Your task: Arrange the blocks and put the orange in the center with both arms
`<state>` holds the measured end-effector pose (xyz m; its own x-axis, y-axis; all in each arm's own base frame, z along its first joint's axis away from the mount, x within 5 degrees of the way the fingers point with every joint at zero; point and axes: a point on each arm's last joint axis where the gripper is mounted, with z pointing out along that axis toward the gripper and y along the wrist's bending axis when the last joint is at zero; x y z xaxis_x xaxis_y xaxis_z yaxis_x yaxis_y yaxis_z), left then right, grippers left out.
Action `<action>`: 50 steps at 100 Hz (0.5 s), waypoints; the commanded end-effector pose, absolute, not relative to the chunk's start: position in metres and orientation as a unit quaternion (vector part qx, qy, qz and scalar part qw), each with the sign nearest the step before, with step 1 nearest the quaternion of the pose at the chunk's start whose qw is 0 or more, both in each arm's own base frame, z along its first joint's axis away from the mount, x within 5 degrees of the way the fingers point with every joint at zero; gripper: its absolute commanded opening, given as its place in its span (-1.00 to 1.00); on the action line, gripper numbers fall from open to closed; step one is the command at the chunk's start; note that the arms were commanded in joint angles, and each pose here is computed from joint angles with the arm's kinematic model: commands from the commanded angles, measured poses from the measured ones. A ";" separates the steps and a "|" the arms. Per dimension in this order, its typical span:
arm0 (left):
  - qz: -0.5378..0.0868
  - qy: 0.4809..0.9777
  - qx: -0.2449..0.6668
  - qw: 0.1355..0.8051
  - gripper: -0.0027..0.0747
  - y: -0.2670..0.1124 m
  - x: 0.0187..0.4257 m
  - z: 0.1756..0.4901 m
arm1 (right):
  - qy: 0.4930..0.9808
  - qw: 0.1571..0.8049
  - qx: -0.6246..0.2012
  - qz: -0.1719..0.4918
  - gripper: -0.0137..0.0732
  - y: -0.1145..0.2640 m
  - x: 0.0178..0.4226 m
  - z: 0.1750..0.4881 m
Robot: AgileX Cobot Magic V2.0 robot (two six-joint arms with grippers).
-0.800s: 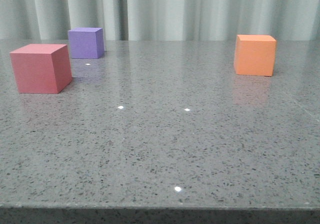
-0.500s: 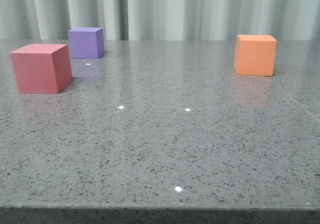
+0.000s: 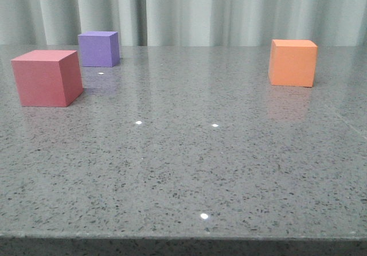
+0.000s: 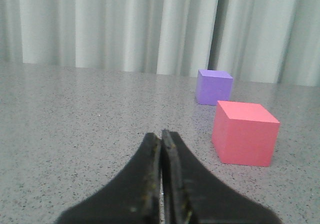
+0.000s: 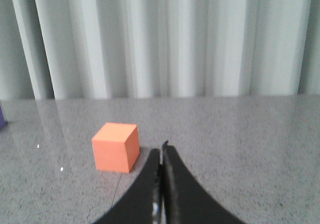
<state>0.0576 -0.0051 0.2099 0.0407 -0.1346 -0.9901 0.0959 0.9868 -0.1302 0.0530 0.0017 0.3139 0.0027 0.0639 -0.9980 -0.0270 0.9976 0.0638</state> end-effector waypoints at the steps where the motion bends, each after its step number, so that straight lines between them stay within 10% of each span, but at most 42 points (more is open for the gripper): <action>1: -0.087 0.677 -0.009 0.731 -0.98 -0.006 0.059 0.202 | 0.729 0.684 0.011 0.024 -0.85 0.002 0.064 0.349; 50: -0.087 0.677 -0.009 0.731 -0.98 -0.006 0.059 0.202 | 0.828 0.559 0.014 0.028 -0.77 0.003 0.129 0.369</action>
<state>0.0576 -0.0051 0.2099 0.0407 -0.1346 -0.9901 0.0959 0.9868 -0.1302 0.1221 0.0037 0.3574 -0.4240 0.0520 -0.9042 -0.0077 0.9981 0.0610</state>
